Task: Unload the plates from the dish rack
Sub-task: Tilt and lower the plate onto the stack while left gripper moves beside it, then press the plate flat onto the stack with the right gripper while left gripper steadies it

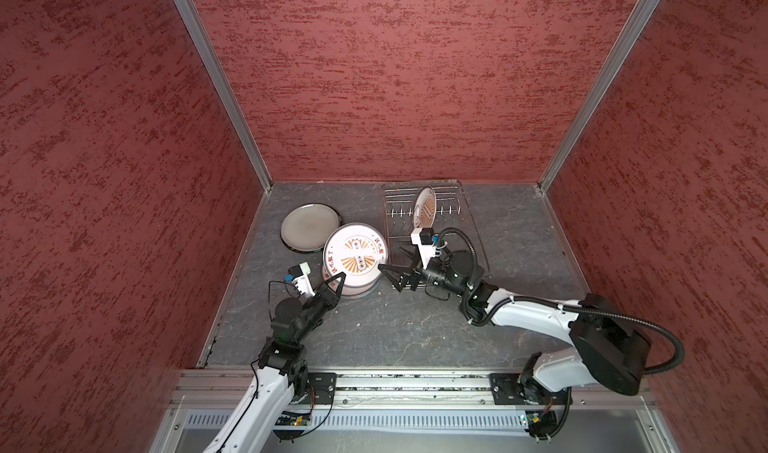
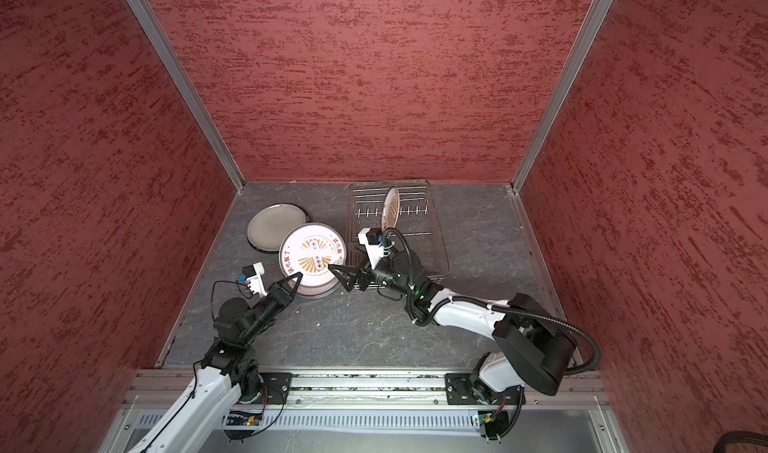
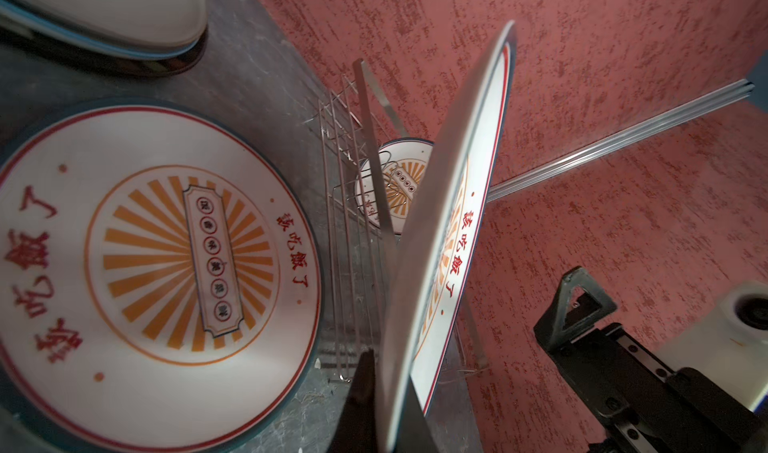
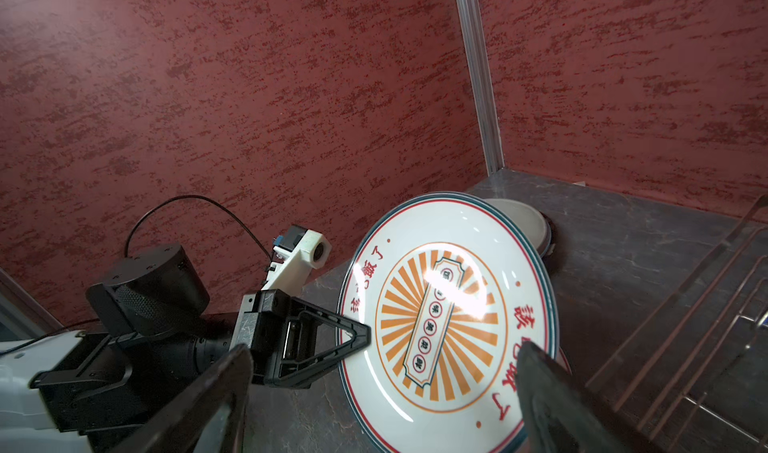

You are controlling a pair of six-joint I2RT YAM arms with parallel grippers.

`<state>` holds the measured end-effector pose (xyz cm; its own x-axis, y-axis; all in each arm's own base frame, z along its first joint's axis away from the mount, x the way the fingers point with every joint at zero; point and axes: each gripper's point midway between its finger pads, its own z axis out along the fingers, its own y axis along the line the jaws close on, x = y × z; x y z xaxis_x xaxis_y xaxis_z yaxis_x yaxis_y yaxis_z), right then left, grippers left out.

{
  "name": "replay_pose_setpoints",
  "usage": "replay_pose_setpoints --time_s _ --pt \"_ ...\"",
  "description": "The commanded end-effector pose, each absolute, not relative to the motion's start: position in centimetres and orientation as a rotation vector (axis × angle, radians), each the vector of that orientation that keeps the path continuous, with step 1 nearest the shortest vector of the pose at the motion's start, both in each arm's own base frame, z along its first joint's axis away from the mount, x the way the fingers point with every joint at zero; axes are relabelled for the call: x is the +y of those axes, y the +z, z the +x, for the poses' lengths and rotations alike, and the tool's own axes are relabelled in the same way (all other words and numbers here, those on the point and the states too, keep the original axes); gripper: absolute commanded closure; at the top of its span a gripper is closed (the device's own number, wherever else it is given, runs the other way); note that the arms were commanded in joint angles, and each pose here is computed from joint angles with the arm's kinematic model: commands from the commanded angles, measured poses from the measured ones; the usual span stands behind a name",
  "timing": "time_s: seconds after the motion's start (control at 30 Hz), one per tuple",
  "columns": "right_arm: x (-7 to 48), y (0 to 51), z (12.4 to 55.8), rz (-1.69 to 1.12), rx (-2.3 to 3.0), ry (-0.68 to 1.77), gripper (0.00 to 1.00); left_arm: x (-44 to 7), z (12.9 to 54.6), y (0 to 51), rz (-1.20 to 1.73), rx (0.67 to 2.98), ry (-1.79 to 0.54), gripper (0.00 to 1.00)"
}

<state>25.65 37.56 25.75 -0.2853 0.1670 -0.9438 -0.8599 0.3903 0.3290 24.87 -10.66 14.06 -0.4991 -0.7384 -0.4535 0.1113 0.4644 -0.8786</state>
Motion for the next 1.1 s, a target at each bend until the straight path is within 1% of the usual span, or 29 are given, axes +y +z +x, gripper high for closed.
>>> replay_pose_setpoints --time_s 0.0,0.33,0.53,0.73,1.07 --pt "38.4 24.3 26.6 -0.664 1.589 1.021 0.01 -10.3 25.3 13.9 -0.586 1.804 -1.164 1.00" --pt "40.0 22.7 27.4 -0.693 1.643 0.877 0.01 -9.6 26.1 12.1 -0.695 1.864 -1.114 1.00" --pt "40.4 22.2 27.5 -0.707 1.658 0.850 0.01 -8.6 26.2 10.9 -0.808 1.922 -1.044 1.00" --pt "40.7 21.9 27.6 -0.715 1.667 0.830 0.01 -9.1 26.4 10.5 -0.834 1.964 -1.060 1.00" --pt "40.6 21.4 28.0 -0.716 1.682 0.770 0.01 -8.7 26.8 9.2 -0.906 2.001 -1.020 1.00"
